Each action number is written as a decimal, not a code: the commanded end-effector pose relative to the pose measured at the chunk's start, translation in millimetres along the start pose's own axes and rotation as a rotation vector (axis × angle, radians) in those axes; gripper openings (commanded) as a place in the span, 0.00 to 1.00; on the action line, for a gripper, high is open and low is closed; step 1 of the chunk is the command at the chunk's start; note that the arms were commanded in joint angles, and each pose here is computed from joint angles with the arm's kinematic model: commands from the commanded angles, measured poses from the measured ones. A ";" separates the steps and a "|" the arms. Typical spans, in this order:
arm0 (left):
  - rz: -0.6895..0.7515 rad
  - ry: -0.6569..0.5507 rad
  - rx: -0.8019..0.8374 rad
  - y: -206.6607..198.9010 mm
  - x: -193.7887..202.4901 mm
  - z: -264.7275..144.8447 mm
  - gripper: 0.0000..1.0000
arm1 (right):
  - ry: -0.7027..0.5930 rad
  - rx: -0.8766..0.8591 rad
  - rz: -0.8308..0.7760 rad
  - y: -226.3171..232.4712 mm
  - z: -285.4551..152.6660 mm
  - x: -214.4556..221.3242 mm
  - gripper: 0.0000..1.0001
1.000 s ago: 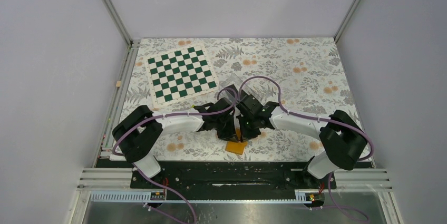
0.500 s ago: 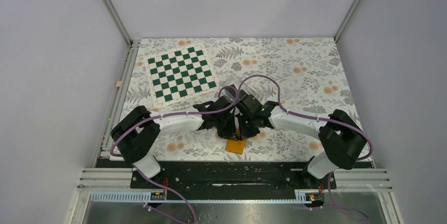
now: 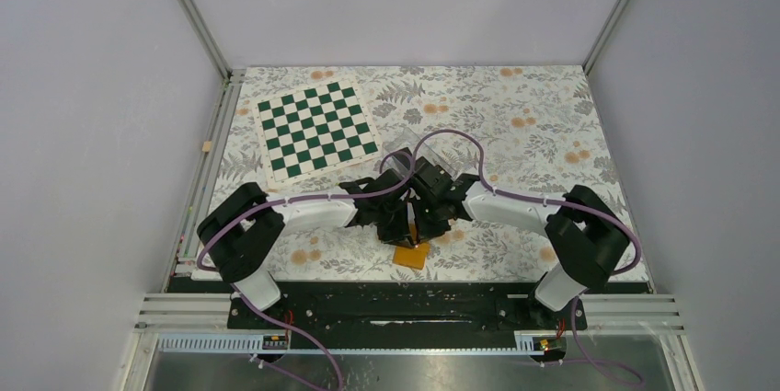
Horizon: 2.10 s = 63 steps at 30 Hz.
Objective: Put the credit cards into the card holder
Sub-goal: Close the card holder at the center of the board, then reset both arms
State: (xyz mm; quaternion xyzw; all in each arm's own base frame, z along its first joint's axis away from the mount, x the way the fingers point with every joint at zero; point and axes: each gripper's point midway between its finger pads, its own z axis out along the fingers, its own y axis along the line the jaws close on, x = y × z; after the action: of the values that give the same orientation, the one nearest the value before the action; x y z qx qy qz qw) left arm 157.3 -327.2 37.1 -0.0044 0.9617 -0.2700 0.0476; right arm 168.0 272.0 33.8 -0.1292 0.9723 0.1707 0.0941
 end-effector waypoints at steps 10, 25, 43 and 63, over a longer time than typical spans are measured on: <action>0.005 -0.020 -0.014 4.4 -5.7 8.9 0.00 | 0.033 -0.008 -0.001 0.7 13.5 7.8 0.00; -0.009 -0.015 0.000 -1.5 -3.2 17.4 0.00 | 0.058 0.064 0.022 -30.8 15.6 38.2 0.00; 0.020 -0.023 0.019 -9.0 -5.4 9.8 0.00 | -0.031 -0.052 0.022 0.9 -13.4 13.7 0.00; 0.025 -0.008 0.022 -9.8 -2.2 12.6 0.00 | 0.103 0.104 0.032 -36.9 25.5 43.4 0.00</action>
State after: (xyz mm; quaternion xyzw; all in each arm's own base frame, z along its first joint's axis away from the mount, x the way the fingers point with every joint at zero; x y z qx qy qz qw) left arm 153.0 -333.8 31.7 -0.0008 0.9606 -0.2750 0.0409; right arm 153.6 264.5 23.1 -0.1121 0.9733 0.1845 0.0786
